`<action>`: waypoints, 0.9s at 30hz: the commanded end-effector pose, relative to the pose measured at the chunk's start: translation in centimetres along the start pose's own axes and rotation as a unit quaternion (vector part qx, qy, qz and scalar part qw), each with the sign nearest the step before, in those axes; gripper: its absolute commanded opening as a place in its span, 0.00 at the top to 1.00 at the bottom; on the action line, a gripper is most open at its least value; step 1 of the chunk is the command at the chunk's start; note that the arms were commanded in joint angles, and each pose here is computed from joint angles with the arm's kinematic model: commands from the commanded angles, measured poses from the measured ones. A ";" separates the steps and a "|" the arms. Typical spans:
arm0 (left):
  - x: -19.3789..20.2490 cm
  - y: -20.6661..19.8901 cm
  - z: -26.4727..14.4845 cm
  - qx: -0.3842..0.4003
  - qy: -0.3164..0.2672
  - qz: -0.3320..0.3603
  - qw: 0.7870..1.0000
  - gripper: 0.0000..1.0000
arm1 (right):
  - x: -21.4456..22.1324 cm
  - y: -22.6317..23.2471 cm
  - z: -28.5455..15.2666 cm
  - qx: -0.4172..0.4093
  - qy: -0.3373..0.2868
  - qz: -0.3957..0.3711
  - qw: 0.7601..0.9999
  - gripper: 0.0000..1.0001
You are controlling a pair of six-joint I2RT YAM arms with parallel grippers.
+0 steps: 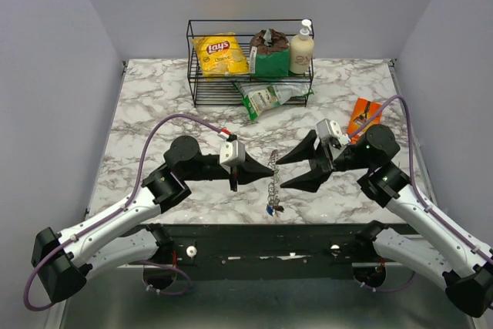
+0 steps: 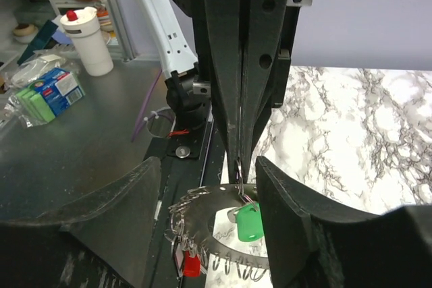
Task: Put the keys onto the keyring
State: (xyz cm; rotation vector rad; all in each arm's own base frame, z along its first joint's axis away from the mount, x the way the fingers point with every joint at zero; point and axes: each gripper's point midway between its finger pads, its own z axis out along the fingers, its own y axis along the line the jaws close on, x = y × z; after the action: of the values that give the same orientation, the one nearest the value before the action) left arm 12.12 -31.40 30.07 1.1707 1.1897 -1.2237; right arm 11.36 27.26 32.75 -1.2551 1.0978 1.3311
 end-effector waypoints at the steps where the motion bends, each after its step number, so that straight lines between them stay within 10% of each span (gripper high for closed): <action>1: -4.2 -1.1 0.0 0.024 -0.050 0.037 0.998 1.00 | 0.5 -0.4 0.2 -0.002 0.001 0.001 1.000 0.35; 9: -4.9 -1.5 -0.3 0.028 -0.058 0.040 0.997 1.00 | 1.1 -0.8 0.3 0.003 0.004 0.008 1.000 0.45; 20: -5.9 -2.0 -0.4 0.037 -0.083 0.042 0.995 1.00 | 1.2 -0.8 0.1 0.012 0.009 0.004 1.000 0.88; 27: -5.5 -2.1 -0.2 0.044 -0.077 0.031 0.996 1.00 | 0.4 -0.6 -0.2 0.024 0.001 -0.006 1.000 0.79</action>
State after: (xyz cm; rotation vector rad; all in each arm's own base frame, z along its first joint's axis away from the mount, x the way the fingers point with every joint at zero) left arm 10.85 -31.11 33.22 1.1513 1.0908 -1.2858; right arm 11.94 27.45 31.97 -1.2439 1.1174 1.3176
